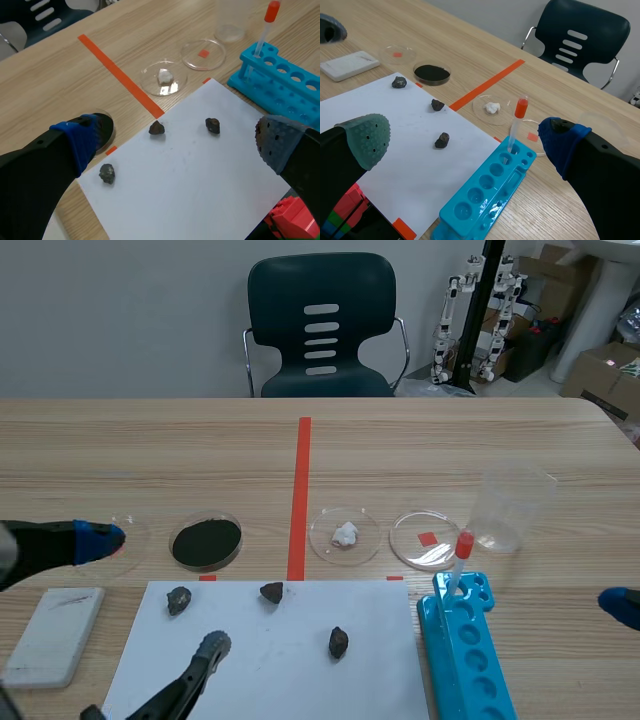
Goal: Pick up the right mineral with the left hand
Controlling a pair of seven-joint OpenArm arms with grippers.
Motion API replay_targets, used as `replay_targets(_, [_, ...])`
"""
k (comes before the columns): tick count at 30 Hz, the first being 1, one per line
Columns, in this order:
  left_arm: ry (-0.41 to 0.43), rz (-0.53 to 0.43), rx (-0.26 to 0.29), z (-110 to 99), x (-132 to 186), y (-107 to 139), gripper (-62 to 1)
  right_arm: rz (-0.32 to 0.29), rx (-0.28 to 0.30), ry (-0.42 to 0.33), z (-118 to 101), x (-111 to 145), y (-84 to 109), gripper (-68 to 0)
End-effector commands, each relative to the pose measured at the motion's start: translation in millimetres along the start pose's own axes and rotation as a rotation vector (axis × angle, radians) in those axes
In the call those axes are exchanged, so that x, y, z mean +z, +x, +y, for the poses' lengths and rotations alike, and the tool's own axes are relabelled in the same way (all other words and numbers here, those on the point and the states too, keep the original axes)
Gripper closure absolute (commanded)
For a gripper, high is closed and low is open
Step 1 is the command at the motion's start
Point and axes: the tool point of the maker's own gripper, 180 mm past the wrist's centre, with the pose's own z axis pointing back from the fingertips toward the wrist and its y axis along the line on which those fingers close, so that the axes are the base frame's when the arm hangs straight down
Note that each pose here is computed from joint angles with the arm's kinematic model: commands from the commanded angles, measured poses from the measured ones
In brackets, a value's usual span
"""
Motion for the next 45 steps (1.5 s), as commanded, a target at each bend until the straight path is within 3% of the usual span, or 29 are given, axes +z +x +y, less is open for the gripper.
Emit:
replay_targets(1, [0.001,-0.001,0.010,2,-8,3,-62.3,-0.023,0.001,-0.003,-2,-2,5.8,-62.1])
replay_targets(6, [-0.039,0.133,0.039,-3,-28,-27,-62.3,-0.023,0.001,-0.003,-2,-2,5.8,-62.1])
replay_targets(11, [-0.102,0.234,0.067,-21,-46,-52,-62.3,-0.023,0.001,-0.003,-2,-2,5.8,-62.1])
replay_targets(15, [-0.093,0.335,0.113,-31,-58,-64,-62.3,-0.024,0.001,-0.003,-2,-2,5.8,-62.1])
replay_targets(19, [-0.069,0.409,0.164,-39,-69,-66,-62.3,-0.024,0.001,-0.003,-2,-2,5.8,-62.1])
replay_targets(26, [-0.016,0.489,0.191,-49,-85,-61,-62.3,-0.024,0.001,-0.003,-2,-2,5.8,-62.1])
replay_targets(45, [0.033,0.648,0.213,-59,-130,-76,-62.3,-0.024,0.001,-0.003,-2,-2,5.8,-62.1])
